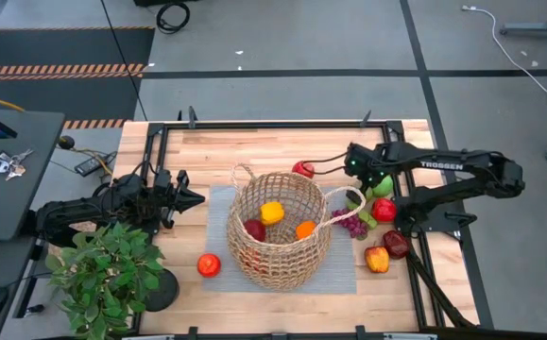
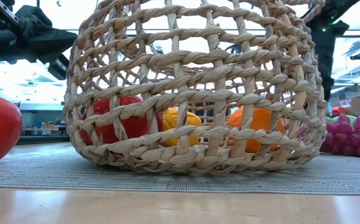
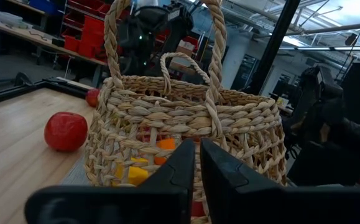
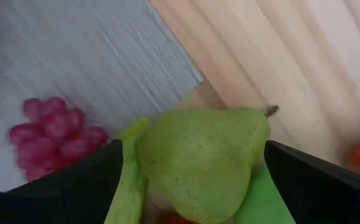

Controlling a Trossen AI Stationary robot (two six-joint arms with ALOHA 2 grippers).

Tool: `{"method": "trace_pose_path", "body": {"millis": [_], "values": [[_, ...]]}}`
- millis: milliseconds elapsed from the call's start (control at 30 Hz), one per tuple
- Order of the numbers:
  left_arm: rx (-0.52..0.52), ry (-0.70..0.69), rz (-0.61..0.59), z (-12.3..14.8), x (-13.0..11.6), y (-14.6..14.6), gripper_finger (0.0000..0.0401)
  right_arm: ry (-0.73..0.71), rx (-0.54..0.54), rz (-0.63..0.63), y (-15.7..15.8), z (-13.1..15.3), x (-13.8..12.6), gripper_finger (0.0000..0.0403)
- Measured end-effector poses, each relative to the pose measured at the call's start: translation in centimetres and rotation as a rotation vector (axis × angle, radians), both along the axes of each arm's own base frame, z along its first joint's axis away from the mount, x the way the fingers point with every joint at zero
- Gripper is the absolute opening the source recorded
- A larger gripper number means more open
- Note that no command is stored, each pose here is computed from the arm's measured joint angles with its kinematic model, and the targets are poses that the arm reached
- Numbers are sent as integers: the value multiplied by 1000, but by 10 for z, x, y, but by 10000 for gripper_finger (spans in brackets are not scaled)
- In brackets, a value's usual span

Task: Build produce basket
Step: Put the green pear into the brown basket

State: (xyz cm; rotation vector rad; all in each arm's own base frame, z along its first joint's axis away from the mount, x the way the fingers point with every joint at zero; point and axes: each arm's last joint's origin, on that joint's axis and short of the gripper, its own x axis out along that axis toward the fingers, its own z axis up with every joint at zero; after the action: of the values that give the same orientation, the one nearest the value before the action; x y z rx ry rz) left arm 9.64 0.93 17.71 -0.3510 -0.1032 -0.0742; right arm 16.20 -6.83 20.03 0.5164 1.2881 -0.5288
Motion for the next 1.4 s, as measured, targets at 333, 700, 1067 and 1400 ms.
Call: {"method": "trace_pose_path", "body": {"millis": [333, 700, 1067, 1400], "values": [[-1, 0, 0, 0, 0, 0, 34, 13, -29, -101, 5, -11, -1, 393], [0, 0, 0, 0, 0, 0, 28, 102, -1, -136, 4, -31, 5, 380], [0, 1, 0, 0, 0, 0, 35, 48, -21, -103, 5, -21, 17, 353], [-1, 1, 0, 0, 0, 0, 30, -305, -149, -51, 3, 68, 41, 352]]}}
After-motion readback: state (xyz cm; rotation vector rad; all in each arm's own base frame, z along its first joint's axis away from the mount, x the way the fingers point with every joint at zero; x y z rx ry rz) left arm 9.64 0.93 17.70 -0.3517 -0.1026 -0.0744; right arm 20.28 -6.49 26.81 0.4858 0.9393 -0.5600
